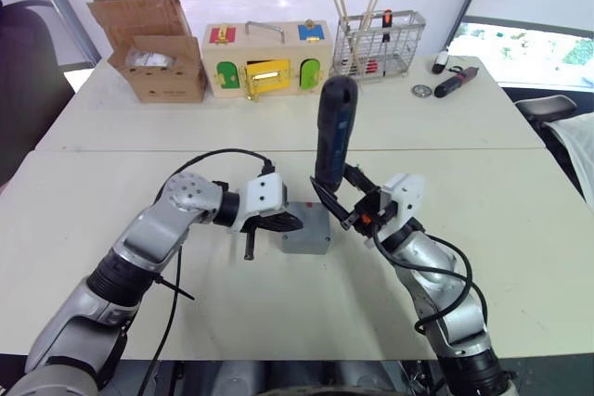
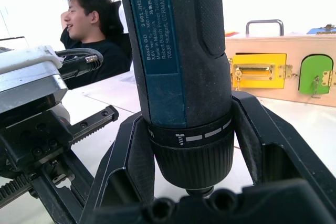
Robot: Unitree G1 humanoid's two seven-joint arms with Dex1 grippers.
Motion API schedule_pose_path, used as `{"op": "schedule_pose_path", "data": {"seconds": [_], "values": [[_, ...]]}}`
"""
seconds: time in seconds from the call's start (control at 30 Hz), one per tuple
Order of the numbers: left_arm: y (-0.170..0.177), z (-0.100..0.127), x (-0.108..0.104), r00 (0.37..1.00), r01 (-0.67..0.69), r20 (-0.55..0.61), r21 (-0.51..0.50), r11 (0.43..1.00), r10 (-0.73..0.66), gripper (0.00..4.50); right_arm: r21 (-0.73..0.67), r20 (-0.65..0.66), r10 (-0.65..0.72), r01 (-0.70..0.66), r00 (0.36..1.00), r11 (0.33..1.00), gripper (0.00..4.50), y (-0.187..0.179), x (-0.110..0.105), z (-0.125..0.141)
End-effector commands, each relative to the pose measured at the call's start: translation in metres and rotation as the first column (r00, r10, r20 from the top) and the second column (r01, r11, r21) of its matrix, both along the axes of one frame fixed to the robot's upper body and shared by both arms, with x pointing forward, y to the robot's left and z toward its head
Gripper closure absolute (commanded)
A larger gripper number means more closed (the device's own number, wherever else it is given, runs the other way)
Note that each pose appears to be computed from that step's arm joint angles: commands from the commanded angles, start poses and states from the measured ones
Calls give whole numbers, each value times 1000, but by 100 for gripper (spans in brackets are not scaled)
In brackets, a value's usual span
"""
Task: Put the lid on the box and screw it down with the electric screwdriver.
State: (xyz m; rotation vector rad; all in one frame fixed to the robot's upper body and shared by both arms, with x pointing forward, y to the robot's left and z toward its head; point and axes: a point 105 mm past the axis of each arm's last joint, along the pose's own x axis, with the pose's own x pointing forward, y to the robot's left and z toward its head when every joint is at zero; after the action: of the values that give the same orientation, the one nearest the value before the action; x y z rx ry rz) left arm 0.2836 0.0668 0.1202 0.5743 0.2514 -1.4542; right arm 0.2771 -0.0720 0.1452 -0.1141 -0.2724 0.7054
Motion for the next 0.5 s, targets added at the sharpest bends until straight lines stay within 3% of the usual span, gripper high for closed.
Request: {"op": "schedule_pose_path", "data": {"seconds": [0.03, 0.5], "values": [[5, -12, 1, 1000, -18, -22, 50, 999, 19, 450, -91, -262, -22, -2, 965, 996, 265, -5, -4, -68], [7, -11, 2, 999, -29, -15, 52, 998, 30, 450, -116, -355, -46, 5, 934, 993, 265, -8, -3, -89]]}}
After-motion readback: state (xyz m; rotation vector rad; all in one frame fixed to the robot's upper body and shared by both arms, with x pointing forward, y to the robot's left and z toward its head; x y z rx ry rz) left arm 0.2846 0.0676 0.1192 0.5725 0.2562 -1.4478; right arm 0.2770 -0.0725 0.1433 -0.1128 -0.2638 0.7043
